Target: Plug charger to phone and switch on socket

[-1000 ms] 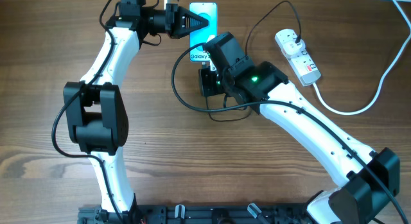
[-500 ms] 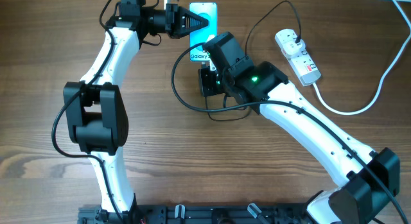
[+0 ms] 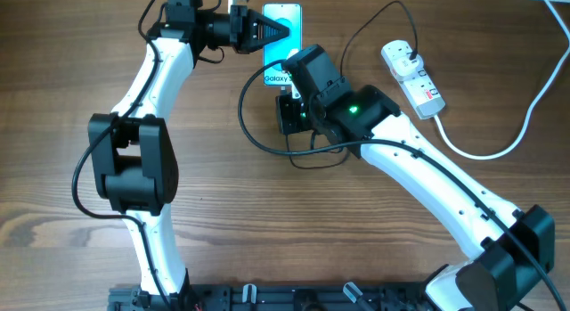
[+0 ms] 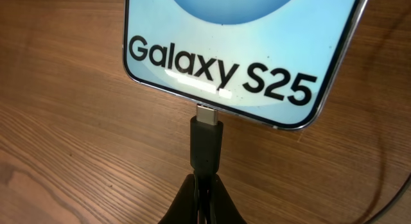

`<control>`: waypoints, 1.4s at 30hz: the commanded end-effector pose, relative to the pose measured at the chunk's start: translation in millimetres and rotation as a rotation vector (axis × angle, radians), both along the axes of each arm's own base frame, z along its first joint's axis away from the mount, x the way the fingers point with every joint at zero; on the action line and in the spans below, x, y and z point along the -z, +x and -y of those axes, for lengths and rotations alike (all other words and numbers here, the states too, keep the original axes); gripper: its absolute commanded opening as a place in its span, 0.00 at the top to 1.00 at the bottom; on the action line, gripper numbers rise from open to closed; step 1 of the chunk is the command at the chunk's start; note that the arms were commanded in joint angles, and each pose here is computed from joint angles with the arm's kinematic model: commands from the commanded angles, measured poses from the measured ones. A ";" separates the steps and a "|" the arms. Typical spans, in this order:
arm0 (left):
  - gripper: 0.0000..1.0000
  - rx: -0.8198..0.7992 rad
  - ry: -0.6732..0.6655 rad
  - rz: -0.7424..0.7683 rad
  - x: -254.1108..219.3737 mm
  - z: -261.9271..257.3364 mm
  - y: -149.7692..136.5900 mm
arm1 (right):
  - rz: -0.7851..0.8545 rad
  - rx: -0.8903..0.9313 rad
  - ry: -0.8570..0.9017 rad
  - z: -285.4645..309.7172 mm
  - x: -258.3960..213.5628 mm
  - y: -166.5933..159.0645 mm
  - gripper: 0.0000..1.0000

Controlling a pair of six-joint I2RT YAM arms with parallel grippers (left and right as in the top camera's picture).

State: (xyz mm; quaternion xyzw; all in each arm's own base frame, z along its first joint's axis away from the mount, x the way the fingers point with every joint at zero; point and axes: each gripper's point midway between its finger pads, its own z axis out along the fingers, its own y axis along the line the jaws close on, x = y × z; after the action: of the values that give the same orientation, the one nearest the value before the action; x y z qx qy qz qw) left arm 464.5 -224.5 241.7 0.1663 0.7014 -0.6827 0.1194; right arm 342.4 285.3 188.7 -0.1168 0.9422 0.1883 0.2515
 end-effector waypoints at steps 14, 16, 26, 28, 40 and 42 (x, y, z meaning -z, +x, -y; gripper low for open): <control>0.96 0.064 -0.051 0.094 -28.0 1.2 -16.4 | 0.019 -0.006 0.023 -4.1 -8.2 4.9 0.96; 0.96 0.064 -0.051 0.094 -28.0 1.2 -16.4 | 0.012 -0.015 0.031 -6.0 -8.1 3.3 0.96; 0.96 0.064 -0.051 0.090 -27.9 1.2 -16.4 | 0.003 -0.019 0.013 -3.0 -5.2 0.9 0.96; 0.96 0.064 -0.051 0.090 -27.9 1.2 -16.4 | 0.007 -0.024 0.011 -3.2 -5.5 1.2 0.96; 0.96 0.064 -0.051 0.091 -28.0 1.2 -16.4 | 0.026 -0.027 0.022 -5.7 -8.7 4.5 0.96; 0.96 0.064 -0.051 0.091 -28.0 1.2 -16.4 | 0.026 -0.027 0.023 -5.7 -8.8 4.7 0.96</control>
State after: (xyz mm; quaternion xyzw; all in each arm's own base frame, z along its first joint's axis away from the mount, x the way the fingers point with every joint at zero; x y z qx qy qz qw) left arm 460.4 -224.3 244.8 0.1819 0.6910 -0.6891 0.1210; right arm 341.7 288.2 189.8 -0.1212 0.9403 0.1957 0.2507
